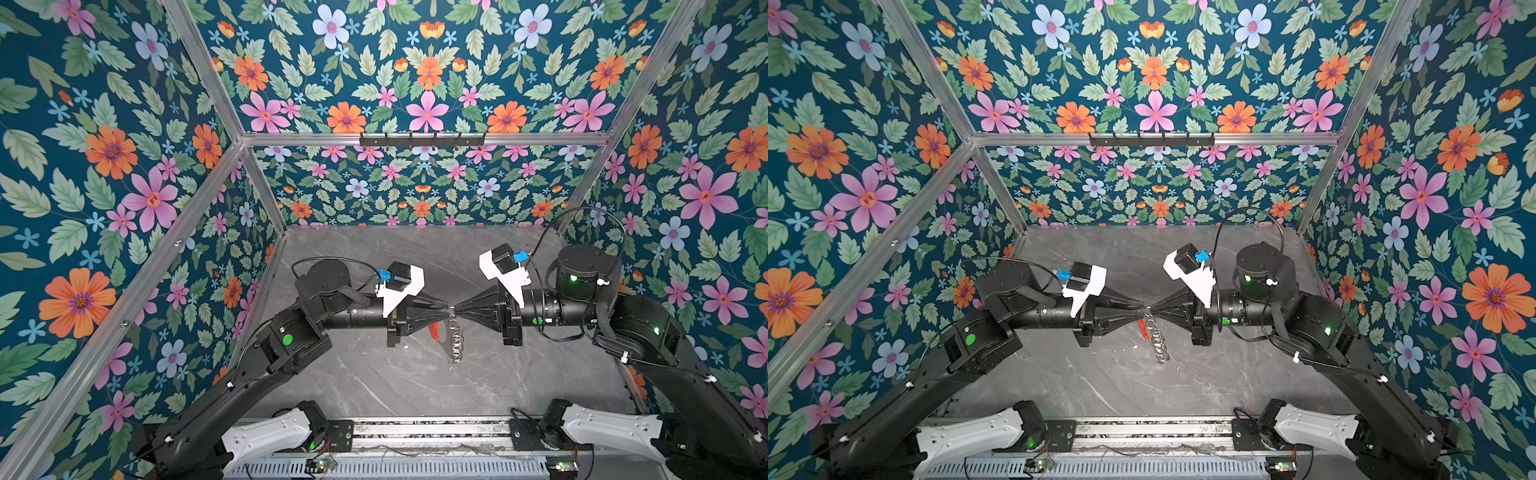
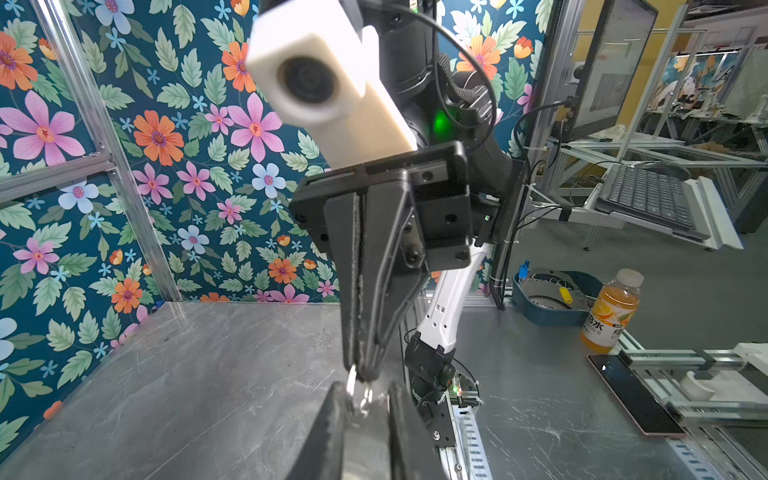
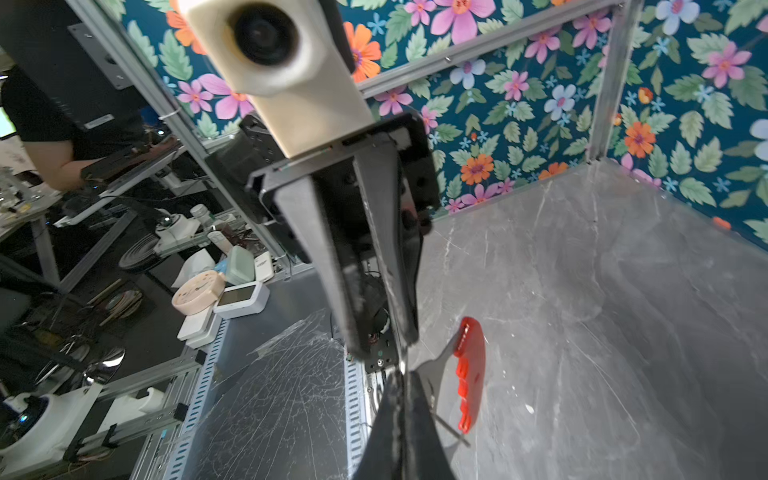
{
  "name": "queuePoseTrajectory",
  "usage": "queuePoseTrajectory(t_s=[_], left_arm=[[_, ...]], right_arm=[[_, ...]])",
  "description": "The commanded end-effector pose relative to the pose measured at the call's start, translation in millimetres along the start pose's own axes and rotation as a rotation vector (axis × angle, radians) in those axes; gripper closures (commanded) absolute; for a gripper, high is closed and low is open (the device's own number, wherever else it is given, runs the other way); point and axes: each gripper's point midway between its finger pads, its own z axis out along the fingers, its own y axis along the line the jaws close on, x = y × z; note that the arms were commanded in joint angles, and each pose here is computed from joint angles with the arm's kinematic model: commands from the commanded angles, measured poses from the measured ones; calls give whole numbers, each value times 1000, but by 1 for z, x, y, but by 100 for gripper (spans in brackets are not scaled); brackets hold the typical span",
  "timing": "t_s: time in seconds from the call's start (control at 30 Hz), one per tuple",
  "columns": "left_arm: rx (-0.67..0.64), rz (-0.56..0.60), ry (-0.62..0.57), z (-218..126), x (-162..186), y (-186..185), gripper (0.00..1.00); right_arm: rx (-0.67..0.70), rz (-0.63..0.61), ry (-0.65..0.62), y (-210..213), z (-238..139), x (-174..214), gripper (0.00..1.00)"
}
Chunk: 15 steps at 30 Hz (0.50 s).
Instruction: Remove the keys from the keyring
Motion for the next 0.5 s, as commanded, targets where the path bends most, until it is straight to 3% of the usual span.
queuePoseTrajectory(t_s=[0.0,0.13,0.47], left_arm=[[-40,-9,22,-4,2,4,67],[-57,-34,78,-4,13,8,62],[31,-105,166,15,32,13,62]], right_arm=[[53,27,78,-8,-2,14,100],[86,37,138,-12,-5,19,100],[100,67,203,-17,-1,22,100]])
